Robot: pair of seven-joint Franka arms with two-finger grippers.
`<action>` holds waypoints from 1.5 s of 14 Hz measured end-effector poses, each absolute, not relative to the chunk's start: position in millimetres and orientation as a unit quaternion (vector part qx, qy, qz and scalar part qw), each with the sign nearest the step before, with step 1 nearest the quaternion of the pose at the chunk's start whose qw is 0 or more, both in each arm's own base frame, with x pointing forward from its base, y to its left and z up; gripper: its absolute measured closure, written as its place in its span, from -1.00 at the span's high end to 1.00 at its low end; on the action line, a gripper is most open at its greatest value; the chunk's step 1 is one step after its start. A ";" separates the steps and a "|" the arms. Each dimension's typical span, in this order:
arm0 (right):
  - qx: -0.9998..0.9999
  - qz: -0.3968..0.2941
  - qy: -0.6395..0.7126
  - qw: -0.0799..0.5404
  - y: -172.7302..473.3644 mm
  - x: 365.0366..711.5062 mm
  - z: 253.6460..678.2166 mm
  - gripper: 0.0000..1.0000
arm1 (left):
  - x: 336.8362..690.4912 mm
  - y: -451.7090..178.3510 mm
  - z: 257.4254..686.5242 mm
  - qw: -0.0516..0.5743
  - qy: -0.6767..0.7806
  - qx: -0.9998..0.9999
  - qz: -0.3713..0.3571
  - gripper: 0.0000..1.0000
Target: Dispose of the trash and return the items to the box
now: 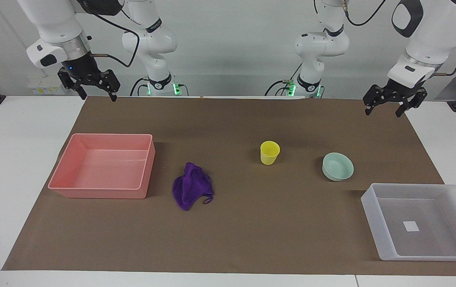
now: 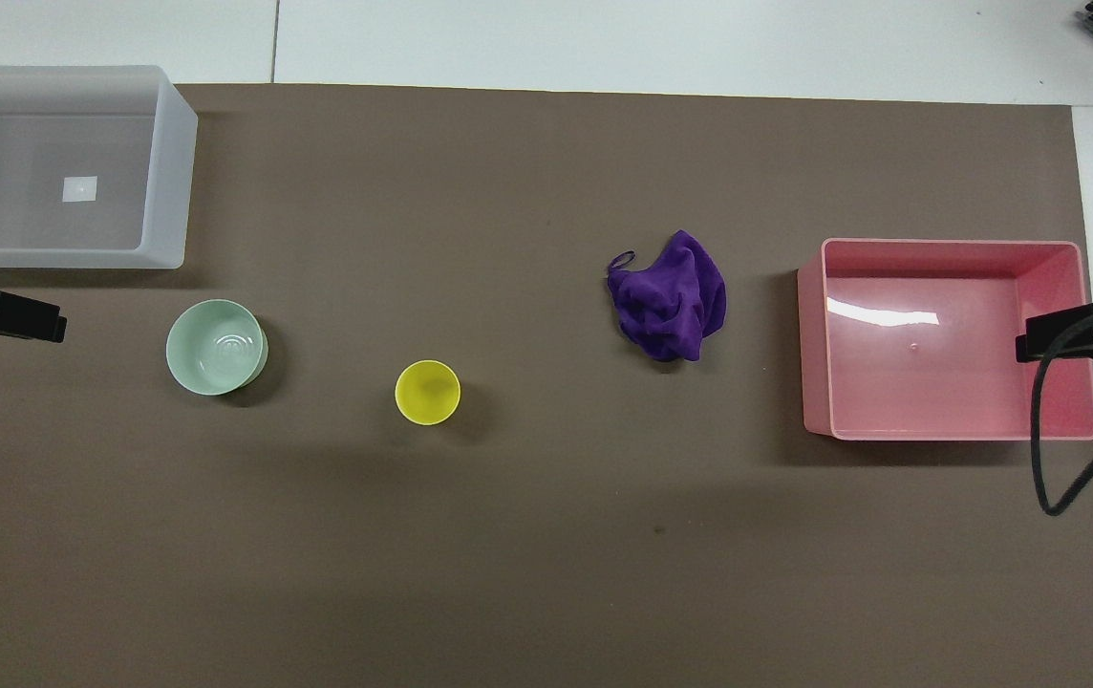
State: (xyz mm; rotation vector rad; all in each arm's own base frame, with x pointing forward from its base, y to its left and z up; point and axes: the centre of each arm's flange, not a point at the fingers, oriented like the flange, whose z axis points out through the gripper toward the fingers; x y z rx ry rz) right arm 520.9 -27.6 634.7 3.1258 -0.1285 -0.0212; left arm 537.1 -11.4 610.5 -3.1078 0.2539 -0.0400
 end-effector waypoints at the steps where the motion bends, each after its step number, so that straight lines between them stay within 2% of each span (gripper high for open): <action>1: 0.999 -0.007 -0.041 0.007 -27.6 520.9 634.7 1.00 | 537.1 -11.4 610.5 0.012 0.081 -0.997 -0.013 1.00; 16: 0.999 -0.007 -0.041 0.007 -27.6 520.9 634.7 1.00 | 536.8 -10.8 608.8 0.011 0.081 -0.997 -0.011 1.00; 21: 0.999 -0.007 -0.041 0.007 -27.6 520.9 634.7 1.00 | 539.1 -9.7 587.0 0.012 0.081 -0.996 -0.023 1.00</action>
